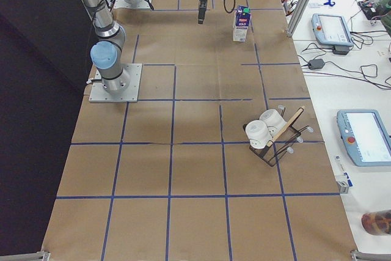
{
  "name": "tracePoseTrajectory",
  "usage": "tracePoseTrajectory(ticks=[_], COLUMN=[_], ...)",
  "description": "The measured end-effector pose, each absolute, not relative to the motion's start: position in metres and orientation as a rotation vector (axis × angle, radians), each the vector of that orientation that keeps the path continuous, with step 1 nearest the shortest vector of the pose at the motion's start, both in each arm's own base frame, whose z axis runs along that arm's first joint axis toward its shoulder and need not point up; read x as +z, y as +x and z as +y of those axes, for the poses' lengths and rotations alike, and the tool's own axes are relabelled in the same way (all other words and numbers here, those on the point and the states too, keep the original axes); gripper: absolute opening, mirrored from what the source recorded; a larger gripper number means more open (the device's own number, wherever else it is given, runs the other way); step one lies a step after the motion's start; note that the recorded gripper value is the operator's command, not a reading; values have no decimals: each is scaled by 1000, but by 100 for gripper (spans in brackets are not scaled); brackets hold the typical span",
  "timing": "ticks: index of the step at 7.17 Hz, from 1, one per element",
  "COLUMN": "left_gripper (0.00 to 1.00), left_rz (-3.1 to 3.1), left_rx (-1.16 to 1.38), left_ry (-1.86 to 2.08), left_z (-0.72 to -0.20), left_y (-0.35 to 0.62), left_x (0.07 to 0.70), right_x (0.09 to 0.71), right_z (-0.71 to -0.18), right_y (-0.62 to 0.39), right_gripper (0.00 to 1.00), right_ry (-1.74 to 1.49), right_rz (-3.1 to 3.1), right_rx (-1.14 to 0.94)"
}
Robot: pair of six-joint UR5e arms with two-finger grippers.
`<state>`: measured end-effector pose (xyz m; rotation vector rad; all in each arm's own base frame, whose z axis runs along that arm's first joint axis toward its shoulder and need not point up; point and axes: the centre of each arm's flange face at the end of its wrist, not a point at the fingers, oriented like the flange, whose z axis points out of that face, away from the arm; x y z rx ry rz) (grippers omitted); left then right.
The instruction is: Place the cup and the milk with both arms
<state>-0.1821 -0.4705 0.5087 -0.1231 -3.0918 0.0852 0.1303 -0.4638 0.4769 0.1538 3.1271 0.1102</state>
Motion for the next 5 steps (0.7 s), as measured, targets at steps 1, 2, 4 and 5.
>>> tracePoseTrajectory(ticks=[1,2,4,5], left_gripper=[100,100,100,100], left_rz=[-3091,-3091,-3089,-3087], left_rx=[85,85,85,84], left_ry=[-123,-123,-124,-123], left_z=[-471,-471,-471,-471], left_y=[-182,-182,-183,-183], left_x=[509,509,509,509], right_x=[476,476,476,476], right_z=[-462,-461,-460,-460], right_y=[132,132,132,132], right_gripper=[100,100,100,100], right_ry=[139,129,123,122], right_rz=[3141,3148,3151,3151], right_rx=[111,110,107,107])
